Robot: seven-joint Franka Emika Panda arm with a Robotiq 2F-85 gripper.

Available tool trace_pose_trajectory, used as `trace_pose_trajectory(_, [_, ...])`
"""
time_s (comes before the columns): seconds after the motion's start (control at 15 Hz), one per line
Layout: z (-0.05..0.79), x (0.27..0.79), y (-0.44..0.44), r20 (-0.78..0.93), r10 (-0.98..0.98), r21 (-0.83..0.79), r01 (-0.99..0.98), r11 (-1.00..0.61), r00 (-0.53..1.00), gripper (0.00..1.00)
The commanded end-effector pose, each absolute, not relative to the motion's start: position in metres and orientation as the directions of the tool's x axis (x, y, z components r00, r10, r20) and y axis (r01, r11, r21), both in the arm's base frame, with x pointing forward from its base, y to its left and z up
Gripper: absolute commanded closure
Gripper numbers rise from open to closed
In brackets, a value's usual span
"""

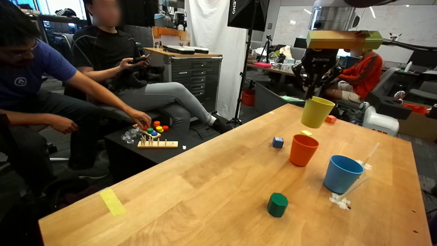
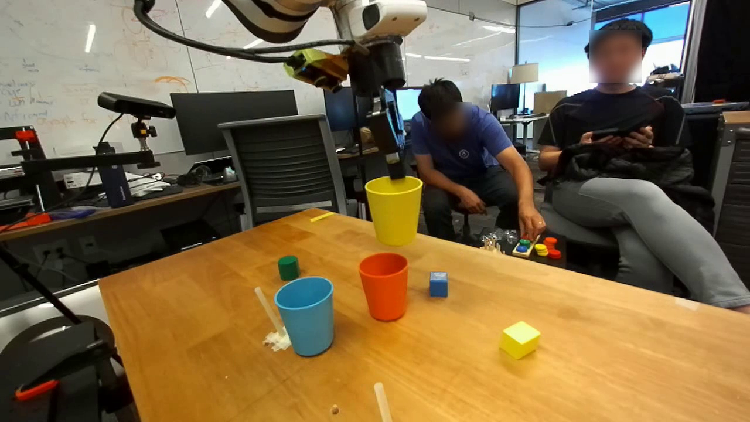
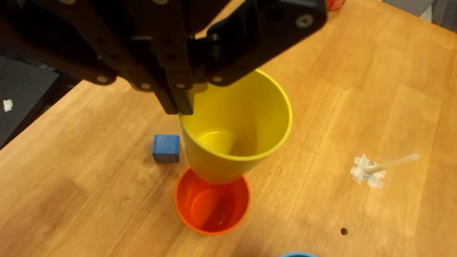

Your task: Put the yellow cup in the orange cup and the orange cup in the blue cup

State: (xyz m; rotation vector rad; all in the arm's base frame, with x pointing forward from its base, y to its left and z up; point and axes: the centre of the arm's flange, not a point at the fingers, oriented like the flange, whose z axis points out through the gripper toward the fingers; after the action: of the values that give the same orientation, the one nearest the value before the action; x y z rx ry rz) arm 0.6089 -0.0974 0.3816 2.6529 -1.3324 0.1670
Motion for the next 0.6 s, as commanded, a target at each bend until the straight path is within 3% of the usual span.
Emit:
trace_pose_trajectory(0.0, [0.377,0.592,-0.081,0.143,-0.766,0.083,-0.779,-0.622,0.627,0.99])
trace_pose_trajectory(0.53, [0.351,0.592,-0.066,0.121,-0.754,0.117,-0.764,-0.635,0.645,0.99])
